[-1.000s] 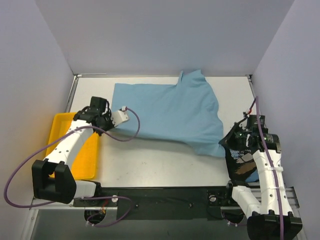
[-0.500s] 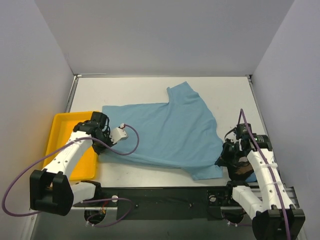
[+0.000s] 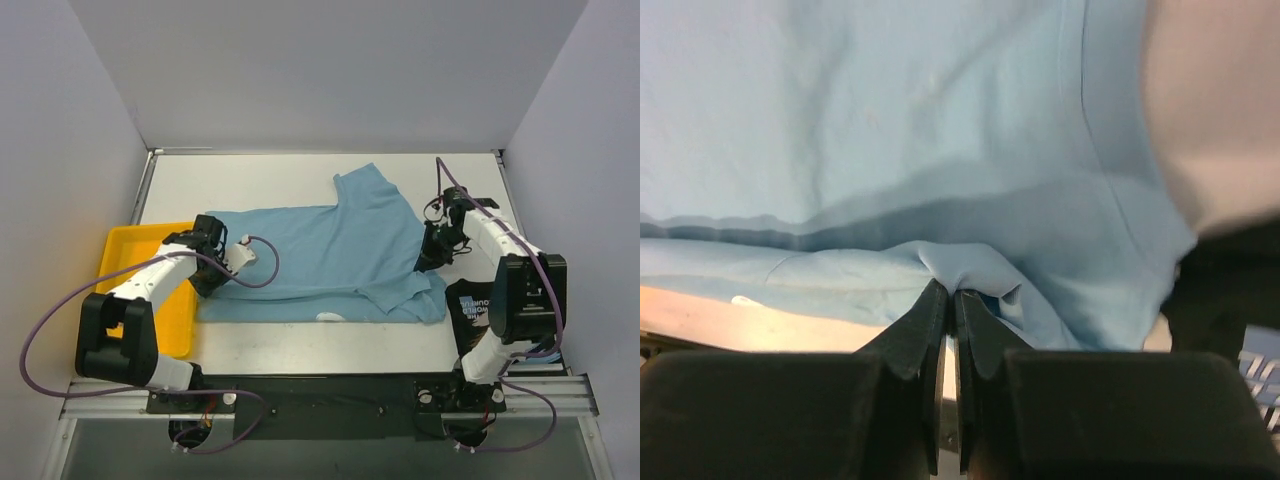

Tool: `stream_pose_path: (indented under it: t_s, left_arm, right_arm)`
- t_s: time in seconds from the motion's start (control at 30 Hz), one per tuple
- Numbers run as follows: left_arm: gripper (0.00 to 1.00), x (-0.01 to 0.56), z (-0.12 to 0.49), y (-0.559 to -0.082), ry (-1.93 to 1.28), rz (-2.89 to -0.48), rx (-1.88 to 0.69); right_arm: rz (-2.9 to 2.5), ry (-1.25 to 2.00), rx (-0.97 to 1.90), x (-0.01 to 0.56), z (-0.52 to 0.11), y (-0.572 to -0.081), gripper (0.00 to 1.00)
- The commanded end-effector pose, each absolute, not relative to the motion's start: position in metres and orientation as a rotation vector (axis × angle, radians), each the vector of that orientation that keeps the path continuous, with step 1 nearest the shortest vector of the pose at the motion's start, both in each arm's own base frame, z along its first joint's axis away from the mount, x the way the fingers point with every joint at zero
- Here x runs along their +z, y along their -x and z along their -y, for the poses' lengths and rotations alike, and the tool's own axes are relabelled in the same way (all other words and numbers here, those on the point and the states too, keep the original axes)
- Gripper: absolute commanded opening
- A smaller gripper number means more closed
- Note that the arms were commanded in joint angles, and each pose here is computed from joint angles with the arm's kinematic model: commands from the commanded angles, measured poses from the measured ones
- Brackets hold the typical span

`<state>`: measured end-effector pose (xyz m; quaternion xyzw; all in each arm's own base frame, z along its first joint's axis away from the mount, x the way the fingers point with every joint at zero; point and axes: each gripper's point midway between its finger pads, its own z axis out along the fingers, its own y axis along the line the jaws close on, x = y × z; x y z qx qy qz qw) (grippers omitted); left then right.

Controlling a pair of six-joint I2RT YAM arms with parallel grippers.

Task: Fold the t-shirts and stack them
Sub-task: Fold the flattened tshirt in 1/3 of the way

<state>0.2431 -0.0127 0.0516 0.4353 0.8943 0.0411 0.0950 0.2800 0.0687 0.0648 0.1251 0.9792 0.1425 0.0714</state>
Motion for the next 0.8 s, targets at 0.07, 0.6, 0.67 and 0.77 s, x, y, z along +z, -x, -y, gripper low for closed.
stream_pose_path:
  t_s: [0.07,0.6,0.67,0.77]
  left_arm:
    - [0.00,0.057,0.004,-0.277,-1.144,-2.645,0.260]
    - [0.00,0.048,0.002,-0.303,-1.084,-2.649,0.326]
    - [0.01,0.049,0.003,-0.306,-1.074,-2.636,0.318]
    - [0.13,0.052,0.006,-0.313,-1.060,-2.608,0.319]
  right_arm:
    - [-2.921,-0.182,0.357,0.068,-0.063,-0.317,0.00]
    - [-2.946,-0.072,0.306,0.055,-0.061,-0.340,0.00]
    - [-2.945,-0.072,0.300,0.054,-0.060,-0.342,0.00]
    - [-2.939,-0.071,0.280,0.056,-0.059,-0.345,0.08]
